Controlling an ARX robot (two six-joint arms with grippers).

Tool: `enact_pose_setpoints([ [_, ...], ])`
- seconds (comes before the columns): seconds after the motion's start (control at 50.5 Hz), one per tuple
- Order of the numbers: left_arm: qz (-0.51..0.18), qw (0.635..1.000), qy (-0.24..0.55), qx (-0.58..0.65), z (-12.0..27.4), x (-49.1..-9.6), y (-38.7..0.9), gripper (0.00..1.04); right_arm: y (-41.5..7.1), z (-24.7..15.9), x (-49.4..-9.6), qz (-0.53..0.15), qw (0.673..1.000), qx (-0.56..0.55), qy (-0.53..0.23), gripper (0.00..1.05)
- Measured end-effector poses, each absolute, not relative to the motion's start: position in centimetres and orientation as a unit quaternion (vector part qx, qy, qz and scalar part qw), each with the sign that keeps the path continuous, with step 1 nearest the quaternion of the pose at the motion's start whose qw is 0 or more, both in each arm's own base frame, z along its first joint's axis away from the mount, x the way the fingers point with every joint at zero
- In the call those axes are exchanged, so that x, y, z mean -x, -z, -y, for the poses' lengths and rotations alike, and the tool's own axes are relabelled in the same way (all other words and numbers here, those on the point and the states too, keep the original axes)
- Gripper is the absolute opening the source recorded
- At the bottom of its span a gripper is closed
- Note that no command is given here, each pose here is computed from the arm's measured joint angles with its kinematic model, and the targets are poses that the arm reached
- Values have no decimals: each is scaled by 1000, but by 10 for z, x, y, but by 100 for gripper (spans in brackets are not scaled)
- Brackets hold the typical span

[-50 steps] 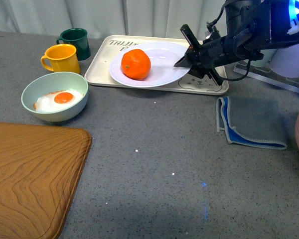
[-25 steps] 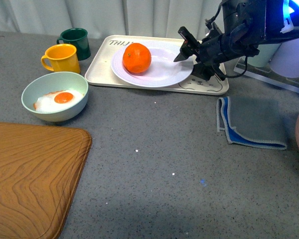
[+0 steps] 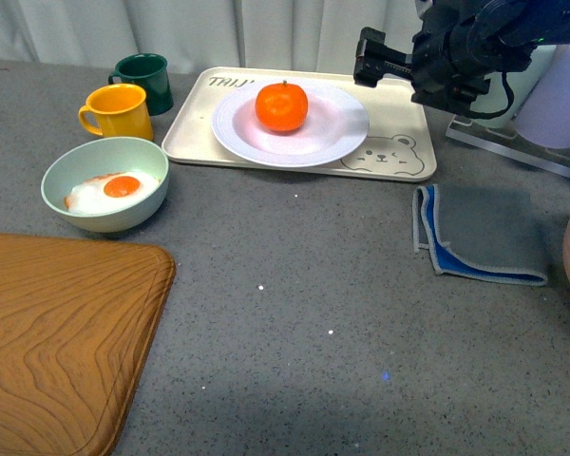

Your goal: Place orange and plate with both arms

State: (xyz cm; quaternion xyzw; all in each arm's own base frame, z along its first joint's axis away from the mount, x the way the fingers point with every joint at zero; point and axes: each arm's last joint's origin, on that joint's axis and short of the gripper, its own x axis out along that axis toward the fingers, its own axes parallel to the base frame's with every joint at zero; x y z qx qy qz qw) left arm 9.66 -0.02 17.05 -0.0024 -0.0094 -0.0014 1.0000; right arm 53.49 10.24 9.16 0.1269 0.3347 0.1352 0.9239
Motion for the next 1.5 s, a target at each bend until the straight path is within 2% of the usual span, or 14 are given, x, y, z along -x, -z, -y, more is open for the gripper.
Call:
enact_pose_setpoints([
  [0.198,9,1000,1,2,0,-97,-170,98,-116,-95,-508,-265,956,-57,-110,95],
  [0.277,9,1000,2,2,0,-97,-170,98,-129,-86,-485,-110,994,-12,-20,79],
  [0.337,9,1000,1,2,0,-97,-170,98,-134,-77,-460,-46,999,-10,-9,69],
  [0.416,9,1000,1,2,0,-97,-170,98,-142,-65,-429,-4,1000,-9,-5,56],
  [0.554,9,1000,1,2,0,-97,-170,98,-151,-48,-385,15,1000,-7,-1,37],
  [0.634,9,1000,1,2,0,-97,-170,98,-151,-38,-357,9,1000,-4,3,22],
  [0.792,9,1000,1,2,0,-97,-170,98,-148,-28,-318,-6,1000,1,1,1],
  [1.069,9,1000,1,2,0,-97,-170,98,-163,-16,-257,-1,1000,0,1,1],
  [1.505,9,1000,1,2,0,-97,-170,98,-161,0,-195,-8,1000,0,1,1],
])
